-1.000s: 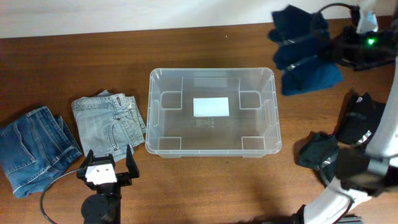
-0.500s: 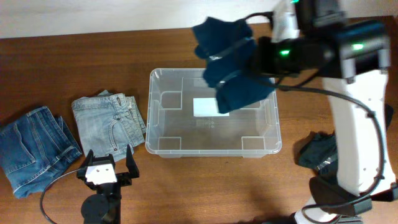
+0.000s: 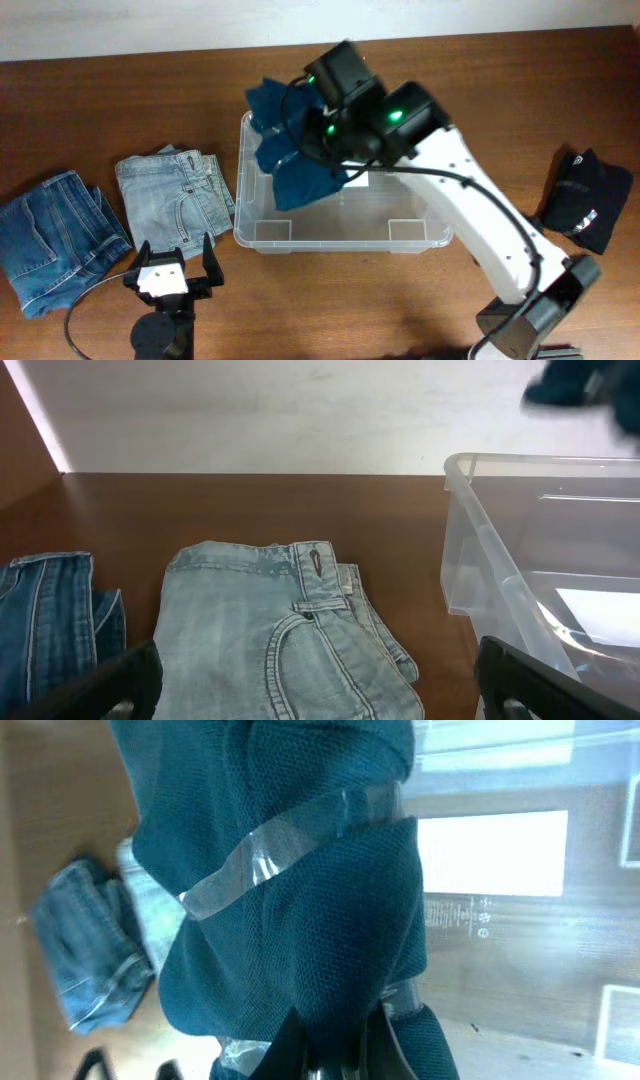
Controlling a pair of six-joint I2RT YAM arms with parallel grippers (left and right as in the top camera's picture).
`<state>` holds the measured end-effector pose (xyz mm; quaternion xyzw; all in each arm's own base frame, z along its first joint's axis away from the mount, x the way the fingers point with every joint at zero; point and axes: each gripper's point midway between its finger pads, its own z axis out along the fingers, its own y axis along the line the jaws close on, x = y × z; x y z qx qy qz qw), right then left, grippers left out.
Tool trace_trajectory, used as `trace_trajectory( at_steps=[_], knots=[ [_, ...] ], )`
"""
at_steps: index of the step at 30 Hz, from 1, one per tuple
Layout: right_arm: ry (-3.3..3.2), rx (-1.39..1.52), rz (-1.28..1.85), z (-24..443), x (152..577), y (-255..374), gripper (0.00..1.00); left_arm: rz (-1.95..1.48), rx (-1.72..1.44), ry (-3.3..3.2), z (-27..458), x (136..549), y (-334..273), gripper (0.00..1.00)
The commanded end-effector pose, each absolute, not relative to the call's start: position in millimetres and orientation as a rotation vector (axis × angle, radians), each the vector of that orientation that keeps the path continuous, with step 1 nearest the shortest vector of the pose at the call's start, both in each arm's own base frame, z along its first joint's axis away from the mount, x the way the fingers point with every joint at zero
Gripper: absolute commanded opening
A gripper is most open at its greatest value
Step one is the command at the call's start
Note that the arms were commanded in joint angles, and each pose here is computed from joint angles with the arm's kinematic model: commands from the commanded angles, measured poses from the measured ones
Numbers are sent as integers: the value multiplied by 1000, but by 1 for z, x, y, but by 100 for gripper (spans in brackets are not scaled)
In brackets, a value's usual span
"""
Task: Pack container
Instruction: 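Lift the teal garment with the right gripper and carry it over the bin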
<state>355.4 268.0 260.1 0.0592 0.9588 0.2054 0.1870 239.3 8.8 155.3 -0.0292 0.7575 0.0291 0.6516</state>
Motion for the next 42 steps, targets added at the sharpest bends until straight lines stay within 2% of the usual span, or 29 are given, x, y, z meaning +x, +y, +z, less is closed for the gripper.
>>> trace_trajectory(
  at_steps=[1,16,22,42],
  knots=[
    [2696,312,540,238,357,267,4,80,-51,1719,153,239,9,100],
    [2743,421,746,149,356,296,4,79,-51,1719,153,239,9,99],
    [2713,393,805,132,352,312,4,80,-51,1719,153,239,9,99],
    [2808,466,715,86,347,311,7,80,-51,1719,153,239,9,100]
  ],
)
